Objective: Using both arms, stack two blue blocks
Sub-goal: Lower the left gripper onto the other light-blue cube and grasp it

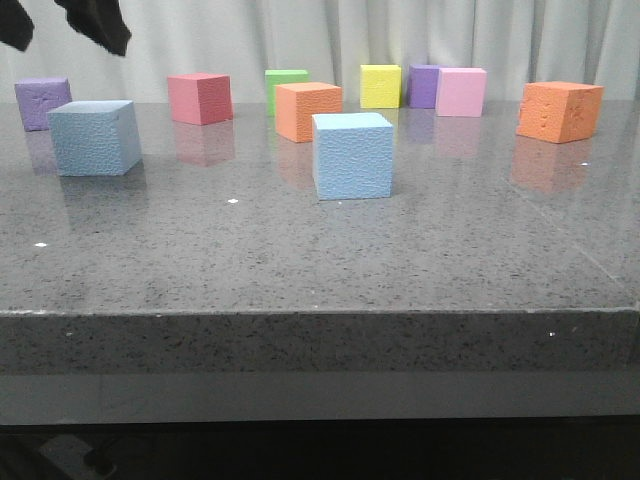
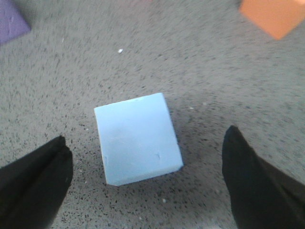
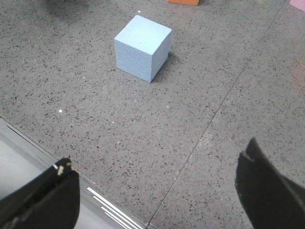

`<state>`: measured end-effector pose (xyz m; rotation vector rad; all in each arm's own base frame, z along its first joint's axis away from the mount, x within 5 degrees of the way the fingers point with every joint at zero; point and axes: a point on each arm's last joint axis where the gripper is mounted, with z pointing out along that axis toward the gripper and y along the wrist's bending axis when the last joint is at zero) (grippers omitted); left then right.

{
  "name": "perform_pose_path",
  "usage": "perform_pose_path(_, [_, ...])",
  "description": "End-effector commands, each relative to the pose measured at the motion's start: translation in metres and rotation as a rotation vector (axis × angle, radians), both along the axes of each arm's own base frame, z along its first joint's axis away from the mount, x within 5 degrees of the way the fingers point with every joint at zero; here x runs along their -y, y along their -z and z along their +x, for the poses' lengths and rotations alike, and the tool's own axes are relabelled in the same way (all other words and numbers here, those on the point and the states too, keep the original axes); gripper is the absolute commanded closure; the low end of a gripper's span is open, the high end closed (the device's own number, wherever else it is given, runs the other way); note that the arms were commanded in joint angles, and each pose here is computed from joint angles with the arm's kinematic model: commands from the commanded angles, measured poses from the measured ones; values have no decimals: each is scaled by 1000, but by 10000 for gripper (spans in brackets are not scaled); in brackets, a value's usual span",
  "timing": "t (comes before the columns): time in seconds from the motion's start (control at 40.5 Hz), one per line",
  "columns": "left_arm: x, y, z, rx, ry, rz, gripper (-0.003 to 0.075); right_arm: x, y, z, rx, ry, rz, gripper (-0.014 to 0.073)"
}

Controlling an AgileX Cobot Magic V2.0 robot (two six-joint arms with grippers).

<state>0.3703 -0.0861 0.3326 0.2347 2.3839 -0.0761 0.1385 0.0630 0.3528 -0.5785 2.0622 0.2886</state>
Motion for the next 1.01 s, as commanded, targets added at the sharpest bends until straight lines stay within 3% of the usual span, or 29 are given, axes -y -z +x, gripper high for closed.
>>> perform_pose_path(0.0, [3,-22,10,64,-43,-38,100,1,-16,1,97,14,41,-69])
perform_pose_path(0.518, [10,32,58,-46,-187,-78,104,1,-16,1,97,14,41,-69])
perform_pose_path(0.592, [11,33,58,-49,-187,-78,150,1,-16,1,97,14,41,-69])
perform_pose_path(0.765, [11,29,58,-53,-184,-75,356,1,-16,1,97,14,41,-69])
perform_pose_path(0.814, [11,24,58,-52,-164,-56,378,1,-16,1,97,14,41,-69])
perform_pose_path(0.839, [11,21,57,-52,-151,-47,382,1,-16,1,97,14,41,-13])
perform_pose_path(0.987, [25,-11,51,1,12,13,384,1,-16,1,97,14,41,-13])
